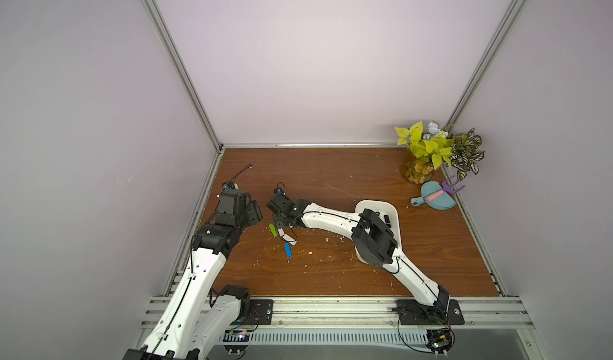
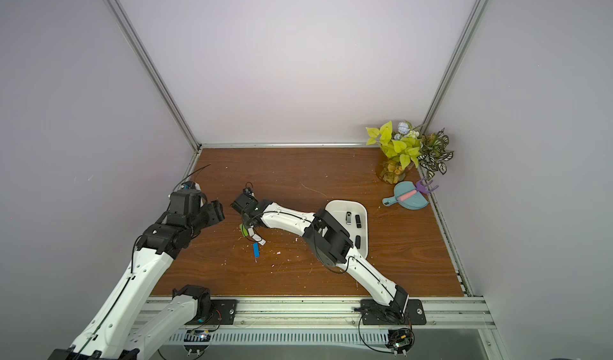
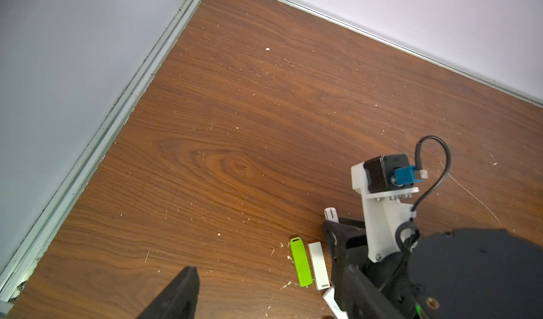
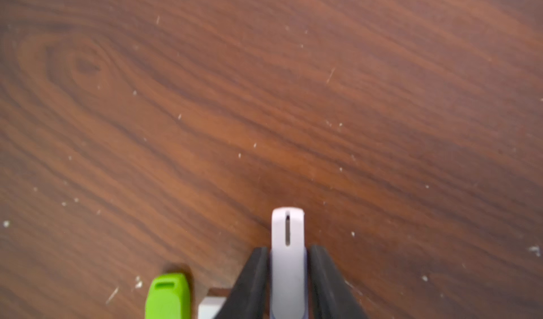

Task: Put the usb flash drive into the storage box
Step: Pick up the USB flash from the center of the board.

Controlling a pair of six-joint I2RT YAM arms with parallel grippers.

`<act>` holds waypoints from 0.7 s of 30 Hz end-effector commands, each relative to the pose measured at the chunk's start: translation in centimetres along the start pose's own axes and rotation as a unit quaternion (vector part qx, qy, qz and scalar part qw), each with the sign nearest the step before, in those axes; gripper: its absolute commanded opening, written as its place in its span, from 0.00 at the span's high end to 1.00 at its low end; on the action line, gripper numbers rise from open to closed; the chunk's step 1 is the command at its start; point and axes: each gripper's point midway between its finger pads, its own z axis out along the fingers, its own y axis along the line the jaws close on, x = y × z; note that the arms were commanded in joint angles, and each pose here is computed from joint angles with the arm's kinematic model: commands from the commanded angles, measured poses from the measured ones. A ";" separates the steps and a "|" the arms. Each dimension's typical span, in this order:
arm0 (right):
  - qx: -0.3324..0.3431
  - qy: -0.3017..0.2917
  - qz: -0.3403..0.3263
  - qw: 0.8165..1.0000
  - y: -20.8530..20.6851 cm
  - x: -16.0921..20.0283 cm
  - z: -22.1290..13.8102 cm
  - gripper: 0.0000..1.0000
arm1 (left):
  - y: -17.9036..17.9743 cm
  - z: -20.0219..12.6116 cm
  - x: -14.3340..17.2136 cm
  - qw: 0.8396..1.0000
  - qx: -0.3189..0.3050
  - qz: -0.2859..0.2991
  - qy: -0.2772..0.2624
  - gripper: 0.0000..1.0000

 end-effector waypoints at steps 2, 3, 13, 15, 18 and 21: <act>0.023 0.025 -0.020 0.999 -0.7 1.3 -0.3 0.75 | 0.1 0.0 0.2 1.000 -0.005 0.002 -0.001 0.24; 0.026 0.024 -0.022 0.999 -0.8 1.2 -0.4 0.77 | 0.1 0.0 0.2 1.000 -0.004 0.003 -0.001 0.24; -0.010 -0.077 -0.052 0.996 0.9 -7.0 -7.9 0.85 | 0.1 0.1 0.2 1.000 -0.006 0.003 -0.002 0.24; -0.010 -0.096 -0.052 0.994 0.3 -9.1 -11.2 0.85 | 0.1 0.1 0.2 1.000 -0.007 0.003 -0.001 0.24; 0.000 -0.117 -0.049 0.992 -2.0 -10.1 -15.7 0.85 | 0.1 0.1 0.3 1.000 -0.007 0.003 0.000 0.23; 0.024 -0.143 -0.032 0.989 -6.1 -10.1 -20.0 0.85 | -0.1 0.1 0.3 1.000 -0.002 0.004 0.001 0.23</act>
